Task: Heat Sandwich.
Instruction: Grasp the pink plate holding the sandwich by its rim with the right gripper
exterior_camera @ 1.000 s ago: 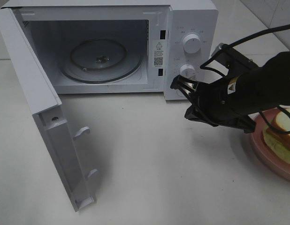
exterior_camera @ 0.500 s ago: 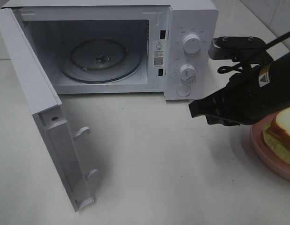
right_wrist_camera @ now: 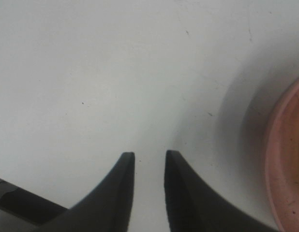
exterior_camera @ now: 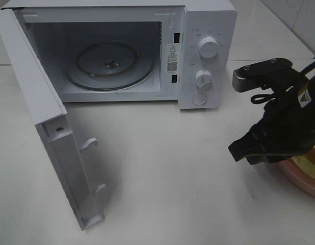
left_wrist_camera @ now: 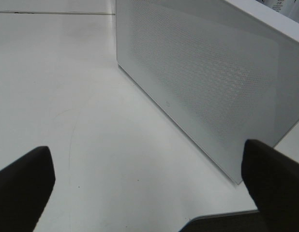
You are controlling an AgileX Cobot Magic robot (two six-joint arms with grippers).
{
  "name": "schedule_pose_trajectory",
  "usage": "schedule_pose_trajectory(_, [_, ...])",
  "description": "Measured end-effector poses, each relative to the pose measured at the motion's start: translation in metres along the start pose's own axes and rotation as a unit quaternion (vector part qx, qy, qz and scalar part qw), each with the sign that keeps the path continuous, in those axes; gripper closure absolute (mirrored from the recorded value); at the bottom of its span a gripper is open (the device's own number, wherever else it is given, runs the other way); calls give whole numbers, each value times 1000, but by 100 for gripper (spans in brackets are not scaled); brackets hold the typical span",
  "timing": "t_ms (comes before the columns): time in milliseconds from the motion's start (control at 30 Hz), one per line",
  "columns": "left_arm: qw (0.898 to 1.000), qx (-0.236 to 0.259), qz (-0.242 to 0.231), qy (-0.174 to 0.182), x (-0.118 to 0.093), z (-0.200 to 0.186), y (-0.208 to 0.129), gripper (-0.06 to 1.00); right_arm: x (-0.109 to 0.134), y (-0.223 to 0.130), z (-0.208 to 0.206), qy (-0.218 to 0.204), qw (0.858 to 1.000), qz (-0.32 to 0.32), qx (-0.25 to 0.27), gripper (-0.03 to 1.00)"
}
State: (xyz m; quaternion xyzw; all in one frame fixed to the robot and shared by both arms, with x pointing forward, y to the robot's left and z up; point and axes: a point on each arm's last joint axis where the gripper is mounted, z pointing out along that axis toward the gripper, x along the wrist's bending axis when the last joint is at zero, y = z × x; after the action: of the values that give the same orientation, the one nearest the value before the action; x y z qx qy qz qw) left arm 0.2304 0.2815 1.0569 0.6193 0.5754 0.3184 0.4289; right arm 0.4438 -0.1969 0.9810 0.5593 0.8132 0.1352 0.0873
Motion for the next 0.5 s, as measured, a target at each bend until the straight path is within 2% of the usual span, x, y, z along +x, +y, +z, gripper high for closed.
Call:
schedule_pose_trajectory(33, [1000, 0, 0, 0, 0, 0, 0, -3, 0, 0, 0, 0, 1000, 0, 0, 72])
schedule_pose_trajectory(67, [1000, 0, 0, 0, 0, 0, 0, -3, -2, 0, 0, -2, 1000, 2, 2, 67])
schedule_pose_trajectory(100, [1000, 0, 0, 0, 0, 0, 0, -3, -5, -1, 0, -4, 1000, 5, 6, 61])
schedule_pose_trajectory(133, [1000, 0, 0, 0, 0, 0, 0, -3, -10, -2, 0, -10, 1000, 1, 13, 48])
schedule_pose_trajectory(167, [1000, 0, 0, 0, 0, 0, 0, -3, -10, -2, 0, -10, 1000, 1, 13, 48])
schedule_pose_trajectory(233, [1000, 0, 0, 0, 0, 0, 0, -3, -12, -2, 0, -12, 1000, -10, 13, 31])
schedule_pose_trajectory(267, [1000, 0, 0, 0, 0, 0, 0, -3, -15, -1, 0, -13, 1000, -21, 14, 17])
schedule_pose_trajectory(300, [1000, 0, 0, 0, 0, 0, 0, -3, -15, -1, 0, -14, 999, -27, 14, 11])
schedule_pose_trajectory(333, [1000, 0, 0, 0, 0, 0, 0, -3, -15, -1, 0, -14, 999, -27, 14, 11])
schedule_pose_trajectory(400, [1000, 0, 0, 0, 0, 0, 0, -3, -16, -1, 0, -18, 999, -42, 14, 1])
schedule_pose_trajectory(500, [1000, 0, 0, 0, 0, 0, 0, -3, -17, -1, 0, -23, 999, -48, 14, -1])
